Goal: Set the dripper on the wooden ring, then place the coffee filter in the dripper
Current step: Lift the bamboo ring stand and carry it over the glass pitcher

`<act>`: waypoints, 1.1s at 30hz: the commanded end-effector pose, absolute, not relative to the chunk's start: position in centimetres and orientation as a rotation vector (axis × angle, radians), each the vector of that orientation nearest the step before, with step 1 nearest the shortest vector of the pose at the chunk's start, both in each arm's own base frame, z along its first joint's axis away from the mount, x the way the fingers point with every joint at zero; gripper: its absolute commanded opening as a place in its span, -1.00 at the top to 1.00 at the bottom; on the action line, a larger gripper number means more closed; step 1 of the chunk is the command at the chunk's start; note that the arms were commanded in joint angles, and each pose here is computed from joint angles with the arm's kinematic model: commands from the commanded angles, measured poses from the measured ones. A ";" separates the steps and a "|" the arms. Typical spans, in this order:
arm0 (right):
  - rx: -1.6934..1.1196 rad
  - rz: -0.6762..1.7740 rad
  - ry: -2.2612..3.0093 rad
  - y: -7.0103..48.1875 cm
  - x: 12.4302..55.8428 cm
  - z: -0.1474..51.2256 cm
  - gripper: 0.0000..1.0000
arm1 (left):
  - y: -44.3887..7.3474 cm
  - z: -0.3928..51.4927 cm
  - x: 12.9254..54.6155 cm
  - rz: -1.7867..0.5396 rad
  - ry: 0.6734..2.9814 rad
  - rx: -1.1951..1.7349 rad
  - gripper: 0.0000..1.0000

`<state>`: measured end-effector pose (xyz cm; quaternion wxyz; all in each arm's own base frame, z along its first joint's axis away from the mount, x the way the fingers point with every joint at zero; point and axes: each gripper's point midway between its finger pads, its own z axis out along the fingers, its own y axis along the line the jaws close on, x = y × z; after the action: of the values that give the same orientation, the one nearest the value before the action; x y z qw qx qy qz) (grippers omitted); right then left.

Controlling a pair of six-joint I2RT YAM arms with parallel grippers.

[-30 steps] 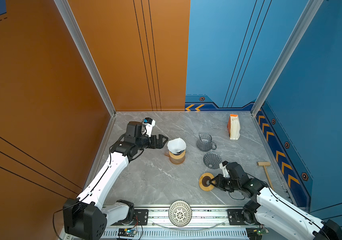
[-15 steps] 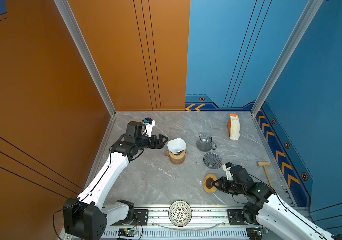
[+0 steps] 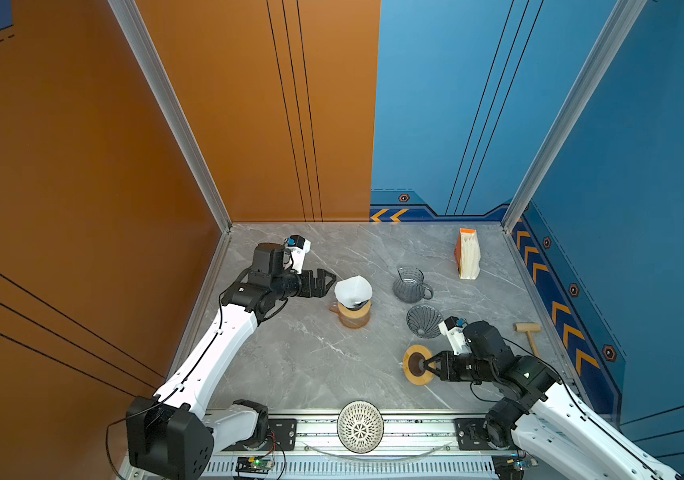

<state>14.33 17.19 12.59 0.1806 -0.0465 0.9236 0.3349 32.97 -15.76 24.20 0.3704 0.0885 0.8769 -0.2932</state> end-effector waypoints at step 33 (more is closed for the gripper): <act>0.221 0.954 2.305 16.8 37.1 21.2 1.00 | -17.7 28.1 35.4 -0.765 2.204 0.320 -0.96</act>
<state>35.03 17.38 19.75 0.2890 0.0561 0.8885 0.3519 35.72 -16.95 27.56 0.3881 0.1104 0.8670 -0.2924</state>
